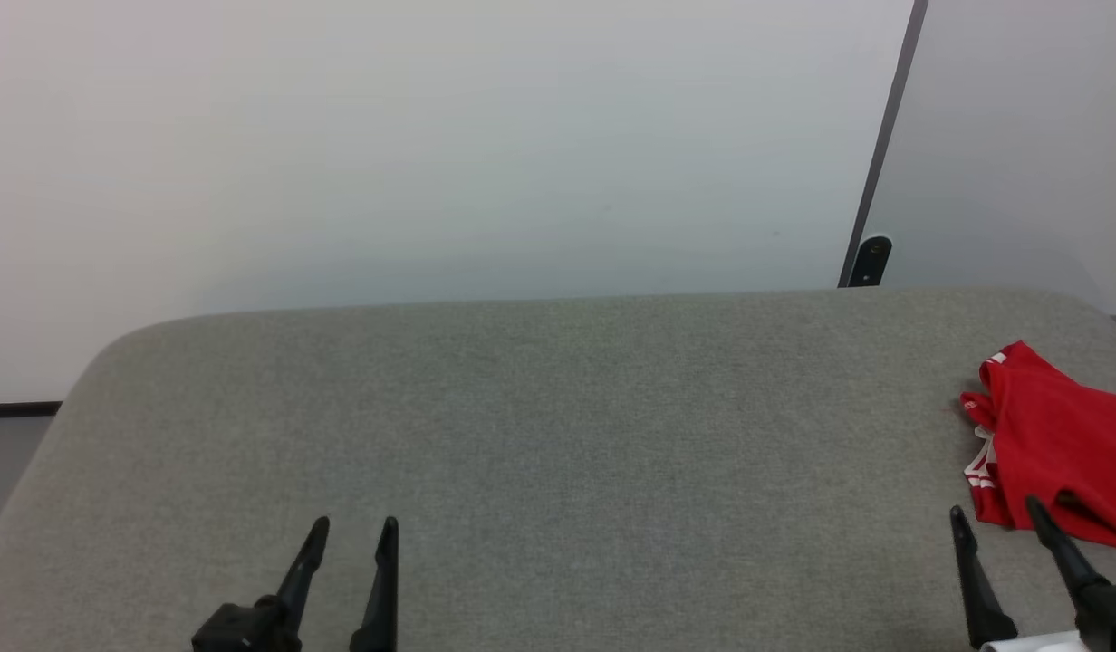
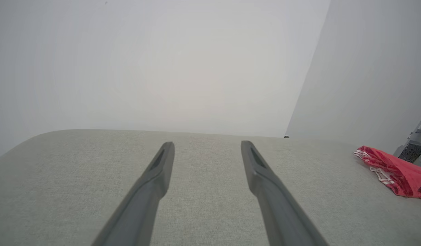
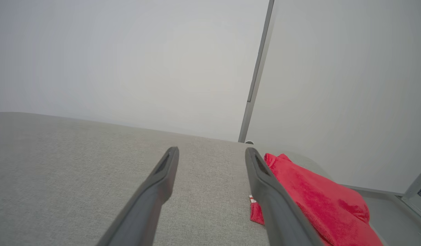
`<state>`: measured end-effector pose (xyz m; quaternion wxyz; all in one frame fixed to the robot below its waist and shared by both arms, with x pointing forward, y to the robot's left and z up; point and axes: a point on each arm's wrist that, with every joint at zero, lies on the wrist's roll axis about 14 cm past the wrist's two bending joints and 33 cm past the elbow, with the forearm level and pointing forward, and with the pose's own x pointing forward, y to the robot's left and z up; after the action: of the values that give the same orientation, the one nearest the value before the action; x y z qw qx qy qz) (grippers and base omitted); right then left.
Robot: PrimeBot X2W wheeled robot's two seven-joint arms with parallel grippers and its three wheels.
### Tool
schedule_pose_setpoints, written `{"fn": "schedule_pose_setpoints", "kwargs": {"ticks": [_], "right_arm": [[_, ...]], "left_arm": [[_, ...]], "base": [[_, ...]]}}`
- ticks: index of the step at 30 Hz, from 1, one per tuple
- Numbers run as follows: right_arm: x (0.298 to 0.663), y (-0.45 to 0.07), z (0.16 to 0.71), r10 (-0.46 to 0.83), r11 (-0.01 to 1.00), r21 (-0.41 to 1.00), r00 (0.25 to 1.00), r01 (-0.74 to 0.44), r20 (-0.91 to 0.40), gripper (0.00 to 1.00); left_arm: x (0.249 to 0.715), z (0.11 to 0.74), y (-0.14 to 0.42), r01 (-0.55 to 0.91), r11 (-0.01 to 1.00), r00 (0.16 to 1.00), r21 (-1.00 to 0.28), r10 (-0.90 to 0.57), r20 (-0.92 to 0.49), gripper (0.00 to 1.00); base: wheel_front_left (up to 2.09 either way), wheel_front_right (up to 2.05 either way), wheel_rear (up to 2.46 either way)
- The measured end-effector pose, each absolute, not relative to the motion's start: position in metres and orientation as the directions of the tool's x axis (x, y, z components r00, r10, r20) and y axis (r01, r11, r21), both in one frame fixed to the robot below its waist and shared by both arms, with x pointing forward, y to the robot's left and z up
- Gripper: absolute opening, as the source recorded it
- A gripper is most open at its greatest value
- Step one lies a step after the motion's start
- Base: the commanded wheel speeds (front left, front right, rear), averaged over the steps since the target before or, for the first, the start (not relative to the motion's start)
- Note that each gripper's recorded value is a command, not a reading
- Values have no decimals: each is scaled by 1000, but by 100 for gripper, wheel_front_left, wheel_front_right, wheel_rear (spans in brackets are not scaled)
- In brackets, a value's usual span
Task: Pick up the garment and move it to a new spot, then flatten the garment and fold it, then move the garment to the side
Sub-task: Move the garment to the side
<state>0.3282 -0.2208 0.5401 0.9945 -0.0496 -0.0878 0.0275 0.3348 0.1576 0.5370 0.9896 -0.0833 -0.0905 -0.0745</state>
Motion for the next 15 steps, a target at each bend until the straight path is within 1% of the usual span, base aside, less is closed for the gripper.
{"fn": "schedule_pose_setpoints", "kwargs": {"ticks": [11,15], "right_arm": [[330,-199,542,119,990,-96,977,-103,179,100],[330,-197,542,127,989,-100,975,-110,180,100]], "left_arm": [[330,537,177,120,983,977,-137,-93,192,100],[328,536,183,104,981,979,-161,-73,190,100]], "base": [[0,0,0],[0,0,0]]}}
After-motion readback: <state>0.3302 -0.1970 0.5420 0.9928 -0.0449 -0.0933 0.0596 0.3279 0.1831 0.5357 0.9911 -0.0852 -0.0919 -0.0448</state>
